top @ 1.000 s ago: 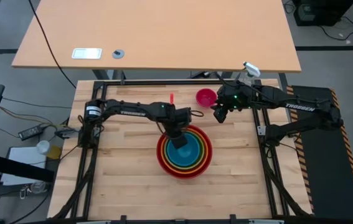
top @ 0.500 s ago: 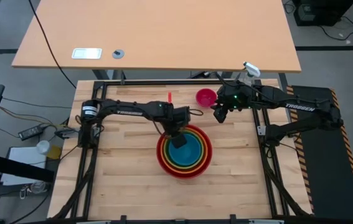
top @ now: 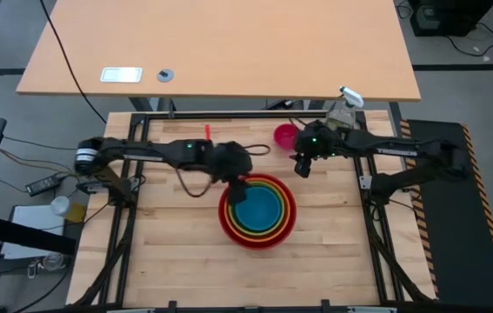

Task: Nest bowls inside each other by size order
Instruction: Stack the pink bowl on top of the blue bowl, then return to Home Position

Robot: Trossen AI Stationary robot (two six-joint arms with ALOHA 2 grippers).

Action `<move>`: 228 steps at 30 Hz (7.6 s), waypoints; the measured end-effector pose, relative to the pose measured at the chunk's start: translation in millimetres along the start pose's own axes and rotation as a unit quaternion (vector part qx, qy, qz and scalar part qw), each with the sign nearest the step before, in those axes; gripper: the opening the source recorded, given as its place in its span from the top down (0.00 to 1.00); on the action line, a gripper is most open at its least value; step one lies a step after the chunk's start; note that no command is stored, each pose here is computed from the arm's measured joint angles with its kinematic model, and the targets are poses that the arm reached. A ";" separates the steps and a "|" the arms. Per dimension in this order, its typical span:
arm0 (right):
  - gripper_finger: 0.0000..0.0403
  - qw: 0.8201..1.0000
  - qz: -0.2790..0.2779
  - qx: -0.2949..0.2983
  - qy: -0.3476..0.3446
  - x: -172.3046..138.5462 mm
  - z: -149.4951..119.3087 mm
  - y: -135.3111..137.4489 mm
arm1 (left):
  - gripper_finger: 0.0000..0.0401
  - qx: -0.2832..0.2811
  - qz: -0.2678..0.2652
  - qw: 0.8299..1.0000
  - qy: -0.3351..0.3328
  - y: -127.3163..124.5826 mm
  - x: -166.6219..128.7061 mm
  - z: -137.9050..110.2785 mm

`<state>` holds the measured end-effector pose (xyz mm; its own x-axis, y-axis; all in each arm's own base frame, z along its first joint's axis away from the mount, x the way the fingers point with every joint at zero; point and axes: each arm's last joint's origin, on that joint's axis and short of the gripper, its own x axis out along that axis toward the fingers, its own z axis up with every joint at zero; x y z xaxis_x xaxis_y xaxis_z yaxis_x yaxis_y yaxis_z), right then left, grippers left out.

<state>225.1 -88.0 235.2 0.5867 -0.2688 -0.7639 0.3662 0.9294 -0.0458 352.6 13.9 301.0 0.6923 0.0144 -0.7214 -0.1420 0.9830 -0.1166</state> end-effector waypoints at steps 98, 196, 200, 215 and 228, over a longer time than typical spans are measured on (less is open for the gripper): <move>0.90 0.937 0.112 -0.289 0.162 74.1 41.7 243.8 | 0.55 -0.232 0.012 0.953 -0.194 44.4 -95.7 -45.3; 0.47 0.736 0.283 0.497 -0.364 -46.3 -134.7 41.0 | 0.65 -0.341 -0.083 0.846 -0.401 42.7 -83.3 -271.3; 0.47 0.736 0.271 0.496 -0.372 -42.9 -137.8 40.4 | 0.65 -0.333 -0.078 0.850 -0.400 42.8 -82.9 -271.4; 0.48 0.882 0.112 0.227 -0.399 -34.0 -144.8 40.5 | 0.65 -0.083 0.054 0.908 -0.407 43.8 -83.0 -271.5; 0.48 0.920 -0.008 -0.037 -0.391 -30.2 -148.2 40.6 | 0.65 -0.048 0.069 0.911 -0.405 43.7 -83.0 -271.5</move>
<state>115.2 -4.7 160.9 0.9325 -0.3547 -0.0675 0.3454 0.9309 -0.1188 96.9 5.9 170.5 0.9525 0.3045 0.0016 -0.3008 0.9419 -0.1494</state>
